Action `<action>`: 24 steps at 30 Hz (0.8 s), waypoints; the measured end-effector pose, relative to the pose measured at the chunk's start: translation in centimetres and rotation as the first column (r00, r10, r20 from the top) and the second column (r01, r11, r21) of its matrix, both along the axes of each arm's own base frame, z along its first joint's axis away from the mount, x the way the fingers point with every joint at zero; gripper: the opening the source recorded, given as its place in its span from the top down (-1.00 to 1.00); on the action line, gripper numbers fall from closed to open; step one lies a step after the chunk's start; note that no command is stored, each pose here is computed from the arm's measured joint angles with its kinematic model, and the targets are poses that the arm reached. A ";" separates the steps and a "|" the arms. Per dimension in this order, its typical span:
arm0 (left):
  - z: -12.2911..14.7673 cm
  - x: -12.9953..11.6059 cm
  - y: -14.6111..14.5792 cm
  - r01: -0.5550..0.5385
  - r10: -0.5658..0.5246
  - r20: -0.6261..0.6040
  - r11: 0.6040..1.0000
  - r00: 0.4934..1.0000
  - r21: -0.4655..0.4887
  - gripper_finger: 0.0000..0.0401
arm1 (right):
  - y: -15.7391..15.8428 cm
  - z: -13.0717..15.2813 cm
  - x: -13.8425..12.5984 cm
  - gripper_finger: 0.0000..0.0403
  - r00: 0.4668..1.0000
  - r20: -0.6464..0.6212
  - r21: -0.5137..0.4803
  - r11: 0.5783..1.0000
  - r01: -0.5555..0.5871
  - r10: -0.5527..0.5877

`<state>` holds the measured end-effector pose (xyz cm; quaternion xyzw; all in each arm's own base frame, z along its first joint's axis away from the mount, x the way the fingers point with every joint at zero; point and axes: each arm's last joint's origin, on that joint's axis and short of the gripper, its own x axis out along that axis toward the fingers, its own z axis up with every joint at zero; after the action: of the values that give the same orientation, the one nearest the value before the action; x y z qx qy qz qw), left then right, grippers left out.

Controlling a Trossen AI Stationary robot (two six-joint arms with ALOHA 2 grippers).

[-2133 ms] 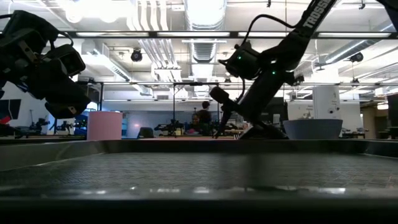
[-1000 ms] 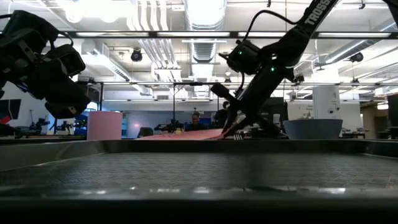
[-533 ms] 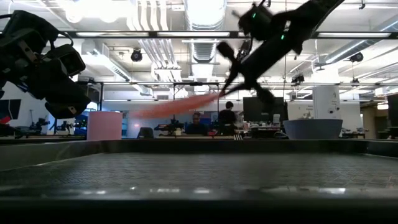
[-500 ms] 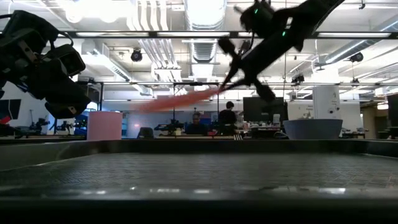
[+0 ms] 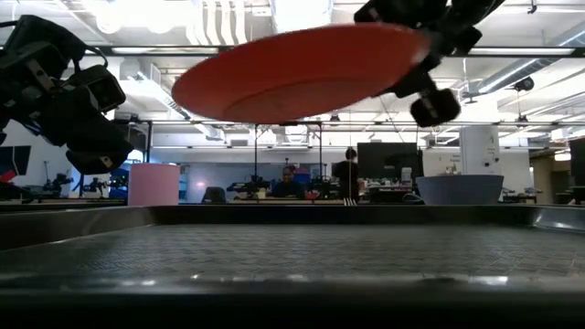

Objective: Set up tray
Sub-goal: Put the pink plate on the center of the black tray

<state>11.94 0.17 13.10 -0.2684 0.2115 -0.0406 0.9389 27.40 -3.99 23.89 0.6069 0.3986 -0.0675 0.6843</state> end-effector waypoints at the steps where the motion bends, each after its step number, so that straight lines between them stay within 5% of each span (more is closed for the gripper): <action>1: 0.0 0.0 0.0 0.000 0.000 0.000 1.000 1.000 0.000 0.66 | 0.5 -0.4 0.1 0.96 0.999 -0.021 0.006 1.000 -0.031 0.031; 13: 0.0 0.0 0.0 0.000 0.000 0.000 1.000 1.000 0.000 0.66 | 4.5 -8.1 1.7 0.96 0.933 -0.264 0.095 0.969 -0.229 0.246; 24: 0.0 0.0 0.0 0.000 0.000 0.000 1.000 1.000 0.000 0.66 | 5.1 -11.0 3.5 0.93 0.938 -0.260 0.068 0.974 -0.217 0.227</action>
<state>11.94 0.17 13.10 -0.2685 0.2115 -0.0404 0.9389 30.89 1.12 12.88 0.5563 0.5540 -0.0633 0.6161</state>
